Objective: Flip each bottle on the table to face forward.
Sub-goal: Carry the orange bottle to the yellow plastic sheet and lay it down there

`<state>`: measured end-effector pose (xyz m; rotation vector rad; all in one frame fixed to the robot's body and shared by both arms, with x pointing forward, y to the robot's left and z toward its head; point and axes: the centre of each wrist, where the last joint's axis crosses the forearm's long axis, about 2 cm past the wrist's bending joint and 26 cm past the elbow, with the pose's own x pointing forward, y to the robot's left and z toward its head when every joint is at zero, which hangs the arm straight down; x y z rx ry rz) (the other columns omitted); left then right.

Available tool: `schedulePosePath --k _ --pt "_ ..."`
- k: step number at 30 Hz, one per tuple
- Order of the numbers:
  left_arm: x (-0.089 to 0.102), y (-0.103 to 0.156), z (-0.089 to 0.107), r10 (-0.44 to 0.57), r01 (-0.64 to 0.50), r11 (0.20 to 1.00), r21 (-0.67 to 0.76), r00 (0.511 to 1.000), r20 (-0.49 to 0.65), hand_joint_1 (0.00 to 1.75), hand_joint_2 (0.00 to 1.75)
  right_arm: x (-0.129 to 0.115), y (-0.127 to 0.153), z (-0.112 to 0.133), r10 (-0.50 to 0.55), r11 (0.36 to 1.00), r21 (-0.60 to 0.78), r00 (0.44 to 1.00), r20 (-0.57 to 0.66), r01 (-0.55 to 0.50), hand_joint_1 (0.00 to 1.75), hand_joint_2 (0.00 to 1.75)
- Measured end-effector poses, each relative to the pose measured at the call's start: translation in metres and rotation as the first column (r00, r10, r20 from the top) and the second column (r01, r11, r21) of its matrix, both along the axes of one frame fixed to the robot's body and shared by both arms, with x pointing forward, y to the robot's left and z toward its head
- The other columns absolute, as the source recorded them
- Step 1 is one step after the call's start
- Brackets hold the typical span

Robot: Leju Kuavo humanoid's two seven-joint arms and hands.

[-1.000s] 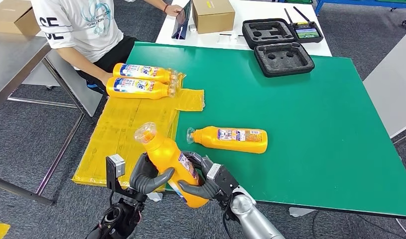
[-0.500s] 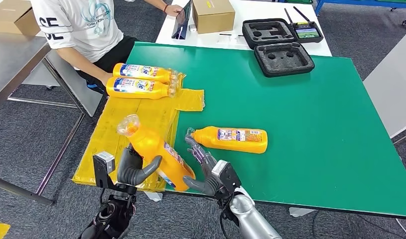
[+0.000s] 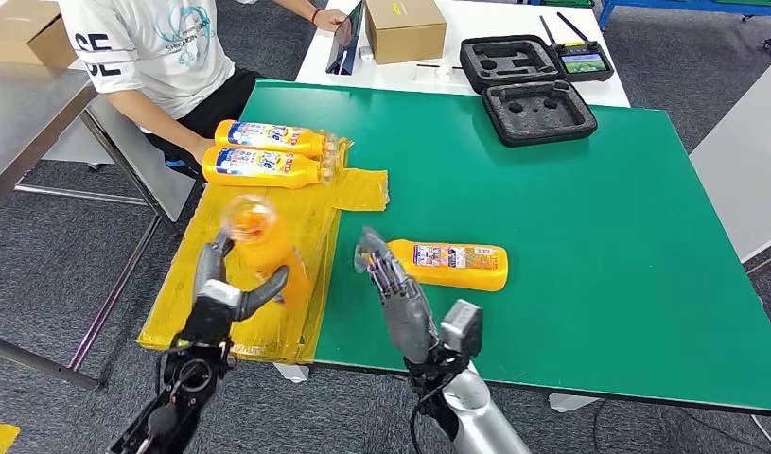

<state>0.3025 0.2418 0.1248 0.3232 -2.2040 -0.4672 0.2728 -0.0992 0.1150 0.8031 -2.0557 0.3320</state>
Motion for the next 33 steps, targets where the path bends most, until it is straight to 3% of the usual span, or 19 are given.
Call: schedulePosePath --k 6,10,20,27,33 --pt "0.044 0.014 0.018 0.035 -0.050 0.950 0.310 0.998 0.052 1.75 1.75 -0.006 0.008 0.022 0.043 0.997 0.059 0.997 0.070 -0.047 0.00 0.00" --pt "0.070 0.020 0.027 0.022 -0.026 0.875 0.484 1.000 0.014 1.75 1.75 -0.007 0.014 0.025 0.061 0.995 0.071 0.995 0.076 -0.067 0.00 1.75" --pt "0.104 0.023 0.023 -0.006 0.114 0.612 0.782 0.990 -0.139 1.75 1.75 -0.005 0.019 0.027 0.095 0.992 0.071 0.993 0.077 -0.100 0.00 1.75" --pt "0.115 0.025 0.022 0.032 0.203 0.417 0.886 0.971 -0.238 1.75 1.75 -0.004 0.019 0.020 0.114 0.992 0.055 0.992 0.054 -0.117 0.00 1.75" --pt "0.116 0.030 0.013 0.081 0.274 0.325 0.905 0.945 -0.316 1.72 1.75 -0.004 0.019 0.014 0.116 0.992 0.041 0.993 0.031 -0.117 0.00 1.75"
